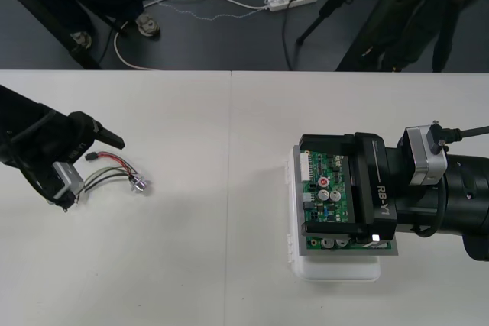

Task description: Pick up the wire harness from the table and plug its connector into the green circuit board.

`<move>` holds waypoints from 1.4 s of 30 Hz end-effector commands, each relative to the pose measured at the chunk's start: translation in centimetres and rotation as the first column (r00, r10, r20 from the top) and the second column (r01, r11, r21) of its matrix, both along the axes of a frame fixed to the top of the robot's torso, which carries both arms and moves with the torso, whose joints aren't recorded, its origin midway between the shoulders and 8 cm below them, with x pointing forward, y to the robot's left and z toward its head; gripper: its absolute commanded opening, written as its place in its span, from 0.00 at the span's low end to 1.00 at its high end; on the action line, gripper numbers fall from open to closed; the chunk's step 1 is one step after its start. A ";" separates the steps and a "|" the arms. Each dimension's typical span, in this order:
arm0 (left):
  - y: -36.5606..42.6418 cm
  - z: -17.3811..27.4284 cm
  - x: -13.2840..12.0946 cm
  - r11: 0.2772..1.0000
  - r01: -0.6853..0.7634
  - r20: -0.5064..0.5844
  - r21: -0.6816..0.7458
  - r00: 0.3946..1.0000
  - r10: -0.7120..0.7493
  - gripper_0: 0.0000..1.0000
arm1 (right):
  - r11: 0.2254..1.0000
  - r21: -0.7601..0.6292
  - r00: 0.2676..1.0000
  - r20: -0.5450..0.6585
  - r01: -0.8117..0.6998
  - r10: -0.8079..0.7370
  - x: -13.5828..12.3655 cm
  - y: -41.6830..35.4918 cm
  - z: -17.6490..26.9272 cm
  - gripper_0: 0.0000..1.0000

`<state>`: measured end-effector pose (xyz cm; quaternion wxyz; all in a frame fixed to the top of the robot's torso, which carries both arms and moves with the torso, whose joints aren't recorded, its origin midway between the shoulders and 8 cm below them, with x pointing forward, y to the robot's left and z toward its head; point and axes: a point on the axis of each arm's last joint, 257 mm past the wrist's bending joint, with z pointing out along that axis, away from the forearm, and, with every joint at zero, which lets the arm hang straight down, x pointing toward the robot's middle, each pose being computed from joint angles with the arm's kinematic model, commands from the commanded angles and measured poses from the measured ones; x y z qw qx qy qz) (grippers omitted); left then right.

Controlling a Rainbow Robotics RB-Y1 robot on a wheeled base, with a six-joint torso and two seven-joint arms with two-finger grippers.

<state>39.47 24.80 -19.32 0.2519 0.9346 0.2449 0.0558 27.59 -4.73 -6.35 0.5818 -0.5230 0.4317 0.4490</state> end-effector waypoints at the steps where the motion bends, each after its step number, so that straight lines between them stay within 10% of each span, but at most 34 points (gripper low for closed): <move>1: -0.3 2.6 2.7 0.955 0.225 0.193 0.191 0.946 -0.261 0.99 | 0.999 -0.024 1.000 -0.010 -0.021 0.021 -0.1 0.4 0.3 1.00; 14: 0.1 0.6 3.3 0.660 0.550 0.141 0.512 0.704 -0.696 0.99 | 0.999 -0.033 1.000 0.009 -0.005 0.005 0.2 0.0 0.2 1.00; 26: 0.3 -2.6 5.3 0.051 0.637 -0.101 0.770 0.200 -0.974 0.99 | 0.991 -0.120 0.992 0.120 0.057 -0.043 0.2 -0.1 0.2 1.00; 42: -2.9 -6.5 6.2 -0.564 0.405 -0.444 0.720 -0.357 -0.822 0.99 | 0.995 -0.095 0.994 0.100 0.044 -0.035 -0.5 -0.2 0.2 1.00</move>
